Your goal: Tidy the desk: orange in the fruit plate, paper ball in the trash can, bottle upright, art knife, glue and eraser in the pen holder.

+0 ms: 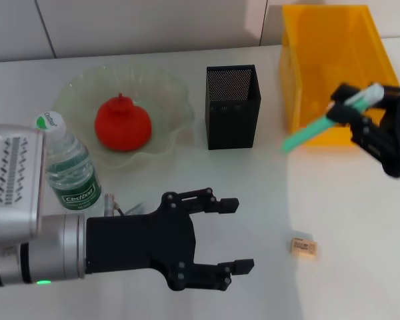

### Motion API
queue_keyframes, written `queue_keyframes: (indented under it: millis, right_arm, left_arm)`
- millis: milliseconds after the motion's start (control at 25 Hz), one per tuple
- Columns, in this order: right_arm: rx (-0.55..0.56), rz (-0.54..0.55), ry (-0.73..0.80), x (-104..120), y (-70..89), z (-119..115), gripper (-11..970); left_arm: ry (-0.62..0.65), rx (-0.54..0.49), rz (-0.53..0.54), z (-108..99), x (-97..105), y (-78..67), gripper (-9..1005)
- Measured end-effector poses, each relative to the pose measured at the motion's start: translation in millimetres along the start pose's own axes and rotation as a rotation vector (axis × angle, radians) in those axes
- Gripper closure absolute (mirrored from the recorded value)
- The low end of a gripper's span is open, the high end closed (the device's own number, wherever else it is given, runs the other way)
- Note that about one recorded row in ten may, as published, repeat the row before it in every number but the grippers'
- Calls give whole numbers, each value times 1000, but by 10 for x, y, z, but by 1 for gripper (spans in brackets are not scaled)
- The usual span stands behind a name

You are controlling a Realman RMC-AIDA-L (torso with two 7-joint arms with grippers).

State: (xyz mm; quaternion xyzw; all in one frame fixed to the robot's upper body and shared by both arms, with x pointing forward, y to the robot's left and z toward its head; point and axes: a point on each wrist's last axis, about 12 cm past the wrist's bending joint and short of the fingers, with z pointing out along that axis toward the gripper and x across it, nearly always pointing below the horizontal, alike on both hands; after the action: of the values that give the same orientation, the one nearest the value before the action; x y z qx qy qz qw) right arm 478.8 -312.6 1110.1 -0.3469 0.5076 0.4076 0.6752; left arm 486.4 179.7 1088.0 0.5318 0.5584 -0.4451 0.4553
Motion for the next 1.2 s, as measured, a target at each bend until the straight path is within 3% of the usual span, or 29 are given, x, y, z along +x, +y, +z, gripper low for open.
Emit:
queue_keyframes:
  millis: [240,360,480,560,760,1200]
  right_arm:
    - [194,-131,-95,112,-188,208,768]
    - [268,-185,-78,260,-296,476,768]
    - [294,-207,-47,336,-346,615,767]
    - [307,-219,2,422,-417,826,766]
    - [337,-197,75,511,-512,992,765]
    - [340,-163,188,650,-554,1114,761]
  left_arm:
    - [-76,-22,7,-48,173,-114,187]
    - [-121,-51,-5,-87,240,-149,191]
    - [-127,-61,-17,-101,264,-157,191]
    - [-127,-64,-29,-104,285,-160,191]
    - [-126,-65,-38,-97,298,-157,191]
    - [-139,-77,-43,-112,285,-141,191]
